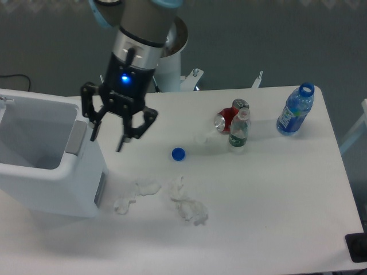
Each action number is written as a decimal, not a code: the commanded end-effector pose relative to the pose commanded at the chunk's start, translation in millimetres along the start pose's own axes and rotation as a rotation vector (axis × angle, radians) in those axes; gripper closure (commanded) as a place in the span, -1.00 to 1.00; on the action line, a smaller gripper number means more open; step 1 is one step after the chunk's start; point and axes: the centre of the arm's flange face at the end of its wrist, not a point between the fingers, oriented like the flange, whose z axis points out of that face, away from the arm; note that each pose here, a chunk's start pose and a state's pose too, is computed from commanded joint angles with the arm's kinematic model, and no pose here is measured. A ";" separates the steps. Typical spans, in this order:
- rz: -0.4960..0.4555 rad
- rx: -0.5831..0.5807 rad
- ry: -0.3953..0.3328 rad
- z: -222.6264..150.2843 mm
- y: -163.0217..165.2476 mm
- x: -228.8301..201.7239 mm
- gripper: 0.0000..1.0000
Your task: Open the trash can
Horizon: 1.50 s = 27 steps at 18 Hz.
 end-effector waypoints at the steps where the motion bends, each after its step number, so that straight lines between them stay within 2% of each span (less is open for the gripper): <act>1: -0.008 -0.023 -0.026 5.3 6.1 -14.6 -1.00; 3: 0.045 -0.102 -0.100 23.0 14.3 -36.9 -1.00; 4: 0.107 -0.132 -0.132 24.4 16.5 -42.1 -1.00; 6: 0.233 -0.174 -0.157 27.8 18.7 -46.9 -1.00; 10: 0.396 -0.287 -0.188 51.1 27.3 -70.6 -1.00; 13: 0.549 -0.444 -0.206 87.4 37.2 -106.6 -1.00; 15: 0.613 -0.516 -0.226 95.3 38.5 -116.8 -1.00; 24: 0.615 -0.572 -0.172 124.1 43.6 -123.2 -1.00; 27: 0.614 -0.559 -0.185 117.9 36.9 -128.8 -1.00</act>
